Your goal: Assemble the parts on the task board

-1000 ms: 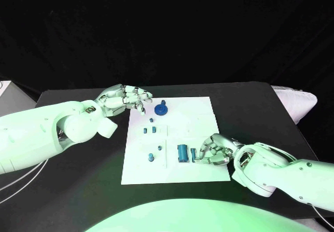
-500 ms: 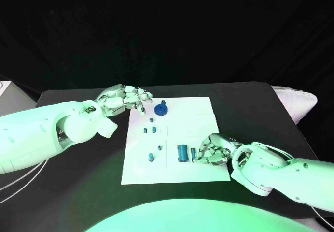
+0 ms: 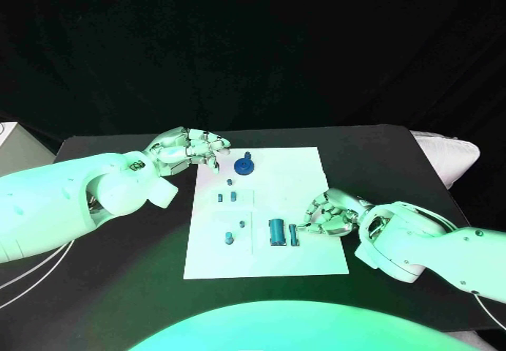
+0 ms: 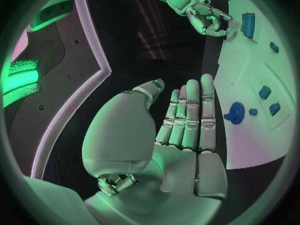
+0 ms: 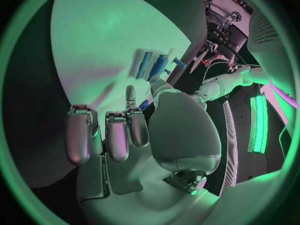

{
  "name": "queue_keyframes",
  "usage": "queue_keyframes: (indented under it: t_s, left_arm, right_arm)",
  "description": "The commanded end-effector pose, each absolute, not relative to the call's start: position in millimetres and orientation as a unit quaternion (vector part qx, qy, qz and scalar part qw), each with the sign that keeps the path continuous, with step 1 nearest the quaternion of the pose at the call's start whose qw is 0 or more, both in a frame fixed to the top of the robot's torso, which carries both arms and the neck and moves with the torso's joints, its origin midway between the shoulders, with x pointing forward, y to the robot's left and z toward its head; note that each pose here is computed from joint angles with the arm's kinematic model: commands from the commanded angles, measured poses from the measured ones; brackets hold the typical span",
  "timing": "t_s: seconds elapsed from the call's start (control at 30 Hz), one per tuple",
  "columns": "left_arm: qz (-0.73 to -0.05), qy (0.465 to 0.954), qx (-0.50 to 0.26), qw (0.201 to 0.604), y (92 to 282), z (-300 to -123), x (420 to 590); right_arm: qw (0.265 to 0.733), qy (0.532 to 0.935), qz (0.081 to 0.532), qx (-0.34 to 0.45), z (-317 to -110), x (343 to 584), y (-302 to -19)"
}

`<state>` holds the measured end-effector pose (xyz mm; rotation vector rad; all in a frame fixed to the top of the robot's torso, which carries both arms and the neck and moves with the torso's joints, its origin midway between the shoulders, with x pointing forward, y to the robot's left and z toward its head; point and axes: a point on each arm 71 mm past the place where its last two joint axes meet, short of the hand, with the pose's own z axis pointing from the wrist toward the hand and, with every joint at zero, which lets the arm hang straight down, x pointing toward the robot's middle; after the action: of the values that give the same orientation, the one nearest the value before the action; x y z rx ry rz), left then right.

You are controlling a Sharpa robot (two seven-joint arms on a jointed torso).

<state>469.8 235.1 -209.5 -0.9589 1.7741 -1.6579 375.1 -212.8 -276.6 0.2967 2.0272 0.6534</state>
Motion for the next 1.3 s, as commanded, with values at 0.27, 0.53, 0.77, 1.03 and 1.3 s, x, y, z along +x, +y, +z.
queue_keyframes:
  t_s: [0.27,0.53,0.77,1.03,1.3]
  left_arm:
    - [-0.620,0.599,-0.411,0.296,246.7,-209.1,483.2]
    - [-0.599,0.550,-0.443,0.378,258.8,-209.8,500.6]
    - [-0.582,0.522,-0.454,0.427,264.4,-215.9,516.6]
    - [-0.572,0.541,-0.456,0.415,263.2,-223.3,519.6]
    - [-0.561,0.533,-0.465,0.430,248.2,-225.5,510.3]
  right_arm:
    - [0.454,0.764,0.383,0.252,-258,419,-229]
    - [0.455,0.682,0.441,0.364,-253,472,-250]
    - [0.469,0.636,0.474,0.388,-249,508,-257]
    - [0.486,0.645,0.447,0.384,-251,517,-256]
    - [0.490,0.601,0.475,0.417,-245,503,-235]
